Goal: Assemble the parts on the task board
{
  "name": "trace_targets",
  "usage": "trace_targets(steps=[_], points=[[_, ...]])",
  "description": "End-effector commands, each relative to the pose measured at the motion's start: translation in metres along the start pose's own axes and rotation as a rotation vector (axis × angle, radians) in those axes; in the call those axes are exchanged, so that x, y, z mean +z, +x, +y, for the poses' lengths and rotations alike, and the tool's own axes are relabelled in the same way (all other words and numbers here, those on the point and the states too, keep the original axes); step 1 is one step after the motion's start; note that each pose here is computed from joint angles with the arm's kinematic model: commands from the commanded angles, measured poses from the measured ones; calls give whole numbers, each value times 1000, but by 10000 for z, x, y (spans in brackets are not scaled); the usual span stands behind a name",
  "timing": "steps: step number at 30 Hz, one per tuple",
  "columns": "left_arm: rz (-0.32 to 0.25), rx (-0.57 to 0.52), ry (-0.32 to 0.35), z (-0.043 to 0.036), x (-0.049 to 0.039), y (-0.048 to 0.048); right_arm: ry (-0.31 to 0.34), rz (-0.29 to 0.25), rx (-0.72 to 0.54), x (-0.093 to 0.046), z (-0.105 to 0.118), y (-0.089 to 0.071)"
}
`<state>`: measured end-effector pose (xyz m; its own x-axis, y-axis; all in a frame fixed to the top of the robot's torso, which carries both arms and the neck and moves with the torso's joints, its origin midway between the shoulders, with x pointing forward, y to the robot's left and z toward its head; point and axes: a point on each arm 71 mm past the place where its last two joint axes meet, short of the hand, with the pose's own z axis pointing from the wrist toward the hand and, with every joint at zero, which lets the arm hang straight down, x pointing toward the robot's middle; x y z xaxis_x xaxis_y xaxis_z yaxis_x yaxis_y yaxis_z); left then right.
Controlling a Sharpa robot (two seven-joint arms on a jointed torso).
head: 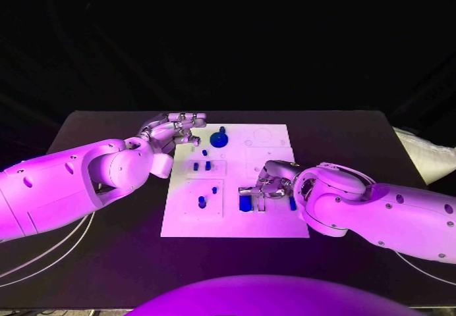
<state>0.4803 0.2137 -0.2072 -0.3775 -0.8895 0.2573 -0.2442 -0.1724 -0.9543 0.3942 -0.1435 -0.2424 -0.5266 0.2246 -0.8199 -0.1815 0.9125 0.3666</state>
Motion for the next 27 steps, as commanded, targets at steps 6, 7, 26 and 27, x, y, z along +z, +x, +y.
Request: trace_targets(steps=[6, 7, 26, 27], points=[[32, 1, -1, -2, 1, 34, -21, -50, -51, -44, 23, -14], [32, 1, -1, -2, 1, 33, -24, -52, -49, -54, 27, -12], [30, 3, -2, -3, 1, 17, -53, -22, -54, -121, 49, 45], [30, 3, -2, -3, 1, 17, -49, -22, -56, -114, 43, 45]])
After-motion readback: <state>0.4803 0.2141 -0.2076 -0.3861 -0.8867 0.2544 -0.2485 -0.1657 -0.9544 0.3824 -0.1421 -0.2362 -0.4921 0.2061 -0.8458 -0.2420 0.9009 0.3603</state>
